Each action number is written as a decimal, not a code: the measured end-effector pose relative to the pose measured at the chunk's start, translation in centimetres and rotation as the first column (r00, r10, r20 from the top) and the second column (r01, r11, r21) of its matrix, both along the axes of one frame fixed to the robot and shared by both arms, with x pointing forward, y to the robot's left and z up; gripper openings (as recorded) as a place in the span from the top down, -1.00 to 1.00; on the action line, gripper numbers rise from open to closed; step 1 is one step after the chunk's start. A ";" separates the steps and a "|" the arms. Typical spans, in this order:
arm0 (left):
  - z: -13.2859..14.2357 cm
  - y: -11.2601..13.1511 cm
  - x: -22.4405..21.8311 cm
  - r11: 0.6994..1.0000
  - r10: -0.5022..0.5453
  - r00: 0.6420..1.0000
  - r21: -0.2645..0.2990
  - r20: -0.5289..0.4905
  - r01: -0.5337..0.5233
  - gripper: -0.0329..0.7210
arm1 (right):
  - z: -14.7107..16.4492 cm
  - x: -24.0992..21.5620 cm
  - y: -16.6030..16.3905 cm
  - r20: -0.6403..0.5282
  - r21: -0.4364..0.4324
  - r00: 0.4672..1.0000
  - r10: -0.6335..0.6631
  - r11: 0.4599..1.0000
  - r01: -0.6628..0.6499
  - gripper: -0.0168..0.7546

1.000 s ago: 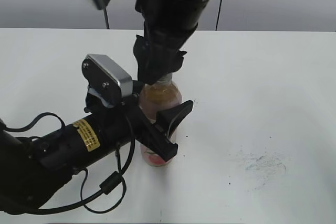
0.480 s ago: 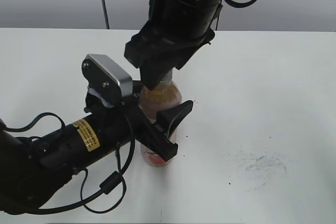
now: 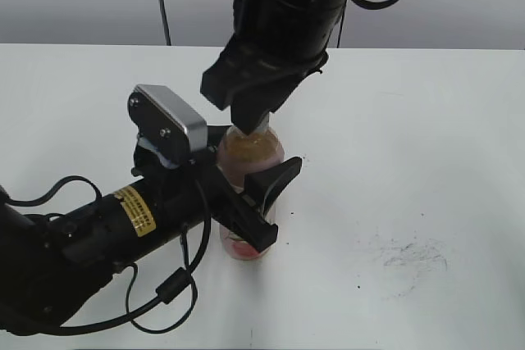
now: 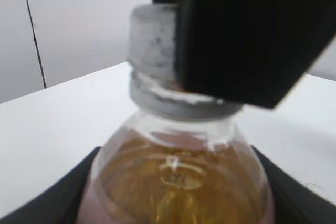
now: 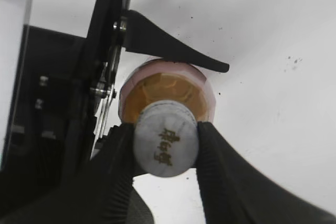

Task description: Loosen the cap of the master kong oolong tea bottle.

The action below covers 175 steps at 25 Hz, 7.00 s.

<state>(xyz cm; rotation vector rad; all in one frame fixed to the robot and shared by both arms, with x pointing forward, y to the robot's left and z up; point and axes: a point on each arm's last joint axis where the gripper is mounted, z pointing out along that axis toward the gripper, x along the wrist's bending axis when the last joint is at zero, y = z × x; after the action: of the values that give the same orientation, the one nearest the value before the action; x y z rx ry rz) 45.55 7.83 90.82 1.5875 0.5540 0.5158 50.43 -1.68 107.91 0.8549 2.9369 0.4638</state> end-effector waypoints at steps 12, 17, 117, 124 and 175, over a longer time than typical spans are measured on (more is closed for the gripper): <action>0.0 0.0 0.0 1.000 -0.004 1.000 0.006 0.007 0.004 -0.27 | 0.0 0.0 0.0 0.164 -0.199 0.640 0.751 0.661 -0.724 0.25; 0.0 0.0 -0.1 1.000 -0.008 1.000 0.010 0.012 0.008 -0.27 | 0.0 0.0 0.0 0.170 -0.315 0.291 0.942 0.332 -0.889 0.25; 0.0 0.1 0.2 1.000 0.027 1.000 0.000 0.002 -0.027 -0.27 | -18.8 4.7 -16.5 -0.063 -0.423 0.924 -0.377 0.849 0.318 0.25; 0.0 0.1 0.2 1.000 0.027 1.000 -0.001 0.003 -0.027 -0.27 | -19.0 4.8 -16.2 -0.101 -0.350 0.885 -0.455 0.849 0.396 0.25; -0.1 0.3 0.4 0.999 0.045 0.999 0.001 0.000 -0.045 -0.59 | -8.3 2.3 -16.5 -0.015 -0.138 0.880 -0.474 0.873 0.468 -0.52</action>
<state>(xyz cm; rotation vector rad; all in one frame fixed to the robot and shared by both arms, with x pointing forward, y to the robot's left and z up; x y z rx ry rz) 45.90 8.08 90.75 1.5788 0.5905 0.5501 52.71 -18.15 99.59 1.5196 2.6149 0.2147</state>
